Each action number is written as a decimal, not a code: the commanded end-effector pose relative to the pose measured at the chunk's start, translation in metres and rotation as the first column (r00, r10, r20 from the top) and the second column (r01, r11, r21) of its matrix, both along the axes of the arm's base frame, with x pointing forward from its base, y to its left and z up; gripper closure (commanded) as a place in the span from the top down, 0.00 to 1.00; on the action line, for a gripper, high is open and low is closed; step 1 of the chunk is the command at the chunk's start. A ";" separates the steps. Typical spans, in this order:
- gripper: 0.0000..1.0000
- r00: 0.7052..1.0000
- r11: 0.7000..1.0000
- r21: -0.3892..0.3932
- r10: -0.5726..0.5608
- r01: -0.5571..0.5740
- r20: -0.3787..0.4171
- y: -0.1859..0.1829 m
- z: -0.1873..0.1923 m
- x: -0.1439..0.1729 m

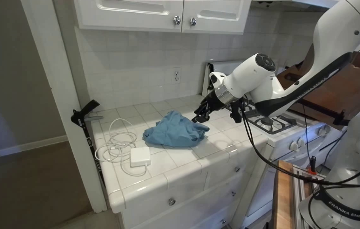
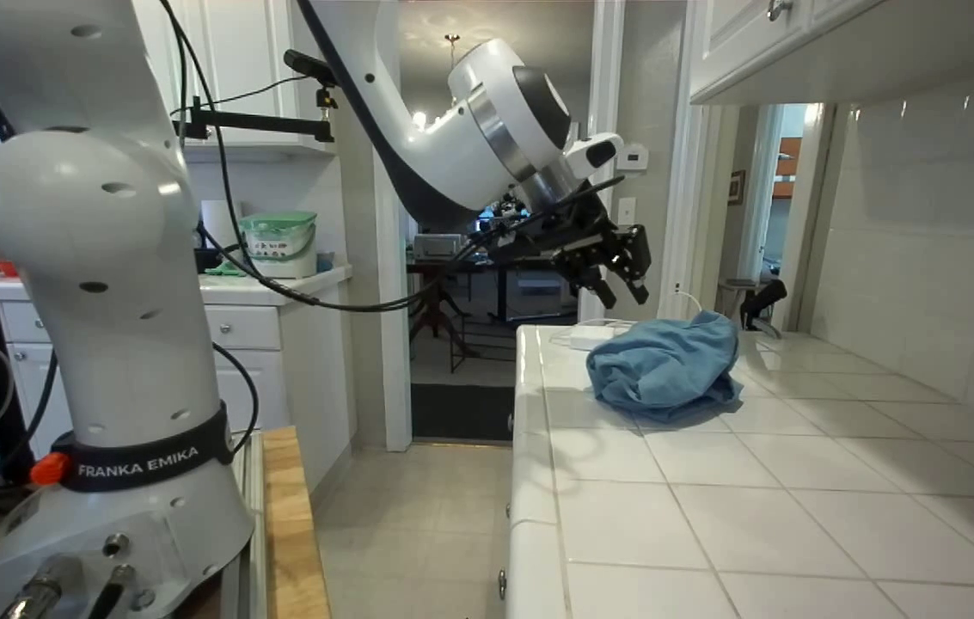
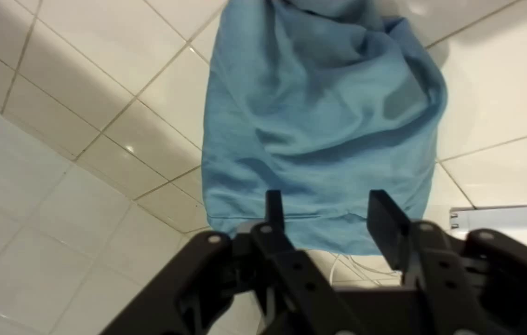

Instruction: Fold the blue pillow case from bottom to top.

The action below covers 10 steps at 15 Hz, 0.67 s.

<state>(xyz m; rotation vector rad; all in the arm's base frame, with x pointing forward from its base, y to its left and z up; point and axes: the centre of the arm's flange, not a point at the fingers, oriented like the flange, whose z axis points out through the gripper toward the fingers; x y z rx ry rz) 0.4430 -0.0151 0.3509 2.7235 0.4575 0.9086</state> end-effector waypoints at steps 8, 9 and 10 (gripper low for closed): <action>1.00 0.970 0.936 0.260 -0.216 0.239 -0.114 0.032 0.083 -0.028; 1.00 0.972 0.944 0.239 -0.210 0.229 -0.104 0.033 0.047 -0.016; 1.00 0.971 0.941 0.247 -0.212 0.233 -0.106 0.035 0.057 -0.019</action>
